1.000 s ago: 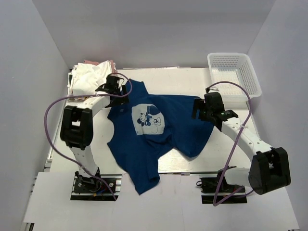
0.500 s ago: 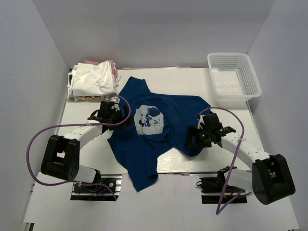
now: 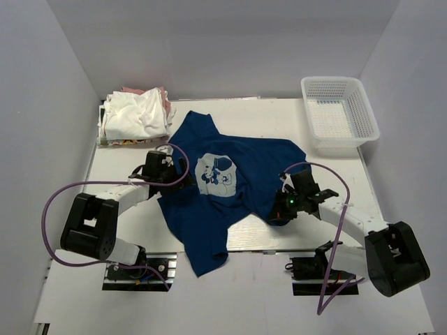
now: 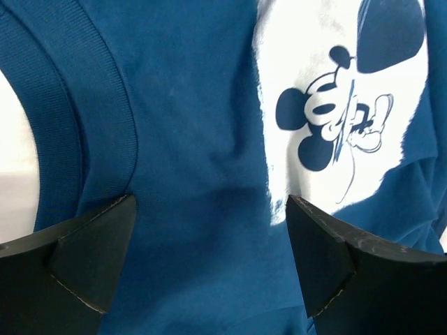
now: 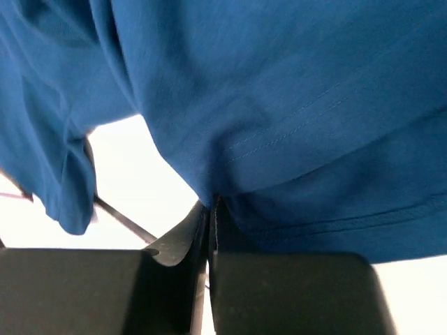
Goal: Fold and stack the t-shirts
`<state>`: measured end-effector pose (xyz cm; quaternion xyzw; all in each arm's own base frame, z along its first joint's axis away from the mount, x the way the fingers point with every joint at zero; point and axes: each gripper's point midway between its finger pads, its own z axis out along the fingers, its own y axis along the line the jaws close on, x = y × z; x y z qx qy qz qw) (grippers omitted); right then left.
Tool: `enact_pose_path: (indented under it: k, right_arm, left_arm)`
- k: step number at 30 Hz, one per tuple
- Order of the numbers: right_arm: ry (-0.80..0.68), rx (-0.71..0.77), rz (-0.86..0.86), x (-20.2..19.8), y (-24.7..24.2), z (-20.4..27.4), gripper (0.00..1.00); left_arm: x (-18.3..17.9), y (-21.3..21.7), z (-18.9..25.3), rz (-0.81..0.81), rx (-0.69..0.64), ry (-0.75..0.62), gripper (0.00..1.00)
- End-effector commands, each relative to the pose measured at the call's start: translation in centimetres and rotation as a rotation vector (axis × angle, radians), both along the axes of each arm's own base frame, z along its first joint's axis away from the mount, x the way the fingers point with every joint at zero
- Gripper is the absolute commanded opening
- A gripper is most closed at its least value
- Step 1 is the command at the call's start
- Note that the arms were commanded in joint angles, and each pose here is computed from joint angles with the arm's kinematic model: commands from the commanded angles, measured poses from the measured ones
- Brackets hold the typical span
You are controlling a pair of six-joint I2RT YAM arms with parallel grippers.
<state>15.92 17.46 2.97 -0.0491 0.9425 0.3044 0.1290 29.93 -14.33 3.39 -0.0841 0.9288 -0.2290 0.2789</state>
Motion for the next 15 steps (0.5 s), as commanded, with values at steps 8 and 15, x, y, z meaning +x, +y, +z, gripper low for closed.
enact_pose_path:
  k: [8, 15]
  right_arm:
    - [-0.363, -0.117, -0.374, 11.1, -2.5, 9.4, 0.0]
    - [-0.358, -0.3, -0.497, 14.4, -6.0, 10.0, 0.0]
  left_arm:
    - [-5.1, 4.3, -4.9, 0.171, 0.185, 0.263, 1.0]
    - [-3.9, 6.4, -3.6, 0.266, 0.266, 0.267, 1.0]
